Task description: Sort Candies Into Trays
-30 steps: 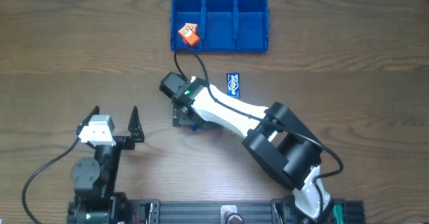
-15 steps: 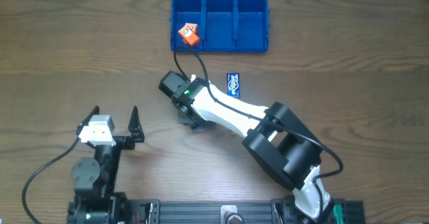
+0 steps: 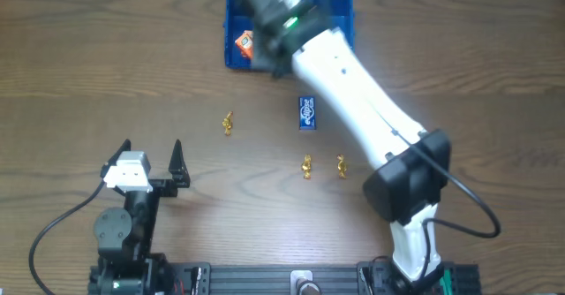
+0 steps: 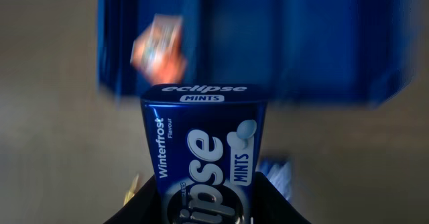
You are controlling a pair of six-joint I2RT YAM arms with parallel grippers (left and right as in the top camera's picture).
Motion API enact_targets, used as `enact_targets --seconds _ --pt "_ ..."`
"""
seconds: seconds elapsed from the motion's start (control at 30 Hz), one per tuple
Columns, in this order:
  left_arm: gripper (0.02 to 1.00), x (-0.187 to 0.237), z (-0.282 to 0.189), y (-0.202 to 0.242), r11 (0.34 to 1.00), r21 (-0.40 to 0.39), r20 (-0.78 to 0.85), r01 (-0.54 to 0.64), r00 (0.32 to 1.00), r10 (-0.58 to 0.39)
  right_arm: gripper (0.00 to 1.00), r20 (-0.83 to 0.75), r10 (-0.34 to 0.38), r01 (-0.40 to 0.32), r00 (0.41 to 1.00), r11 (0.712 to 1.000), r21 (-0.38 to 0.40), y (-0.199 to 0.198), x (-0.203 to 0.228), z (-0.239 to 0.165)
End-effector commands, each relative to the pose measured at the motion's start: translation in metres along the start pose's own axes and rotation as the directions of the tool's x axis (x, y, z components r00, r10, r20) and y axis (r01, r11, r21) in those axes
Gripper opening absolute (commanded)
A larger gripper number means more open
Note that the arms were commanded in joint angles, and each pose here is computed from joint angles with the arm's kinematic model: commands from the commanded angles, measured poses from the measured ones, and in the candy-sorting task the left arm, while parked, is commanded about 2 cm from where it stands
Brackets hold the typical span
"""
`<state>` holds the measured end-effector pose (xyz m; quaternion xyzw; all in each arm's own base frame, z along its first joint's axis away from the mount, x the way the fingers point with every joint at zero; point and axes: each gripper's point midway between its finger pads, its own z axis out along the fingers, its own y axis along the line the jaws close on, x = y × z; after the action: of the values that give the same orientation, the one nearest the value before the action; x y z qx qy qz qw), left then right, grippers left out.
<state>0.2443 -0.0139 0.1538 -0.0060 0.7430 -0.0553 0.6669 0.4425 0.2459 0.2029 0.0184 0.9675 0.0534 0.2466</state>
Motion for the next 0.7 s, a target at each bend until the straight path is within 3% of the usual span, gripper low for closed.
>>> enact_targets --seconds 0.03,0.23,0.47,0.57,0.67,0.7 --pt "0.998 0.016 0.001 0.000 1.000 0.006 -0.048 -0.011 0.999 0.011 0.288 0.066 -0.104 0.098 0.992 0.991 0.089 -0.030 -0.042 0.036" --pt "0.998 0.016 0.001 0.000 1.000 0.006 -0.048 -0.011 0.999 0.011 0.290 0.065 -0.107 0.101 0.992 0.990 0.095 -0.033 -0.048 0.106" --pt "0.998 0.016 0.001 0.000 1.000 0.006 -0.048 -0.011 0.999 0.011 0.345 0.050 -0.103 0.099 0.993 0.992 0.073 -0.028 -0.043 0.118" --pt "0.998 0.016 0.001 0.000 1.000 0.006 -0.048 -0.011 0.999 0.011 0.439 0.050 -0.099 0.096 0.994 0.993 0.064 -0.026 -0.043 0.118" --pt "0.998 0.016 0.001 0.000 1.000 0.006 -0.048 -0.011 0.999 0.011 0.647 0.055 -0.095 0.093 0.994 0.995 0.031 -0.021 -0.045 0.117" --pt "0.998 0.016 0.001 0.000 1.000 0.006 -0.048 -0.011 0.999 0.011 0.761 0.062 -0.093 0.092 0.994 0.995 0.029 -0.020 -0.048 0.114"
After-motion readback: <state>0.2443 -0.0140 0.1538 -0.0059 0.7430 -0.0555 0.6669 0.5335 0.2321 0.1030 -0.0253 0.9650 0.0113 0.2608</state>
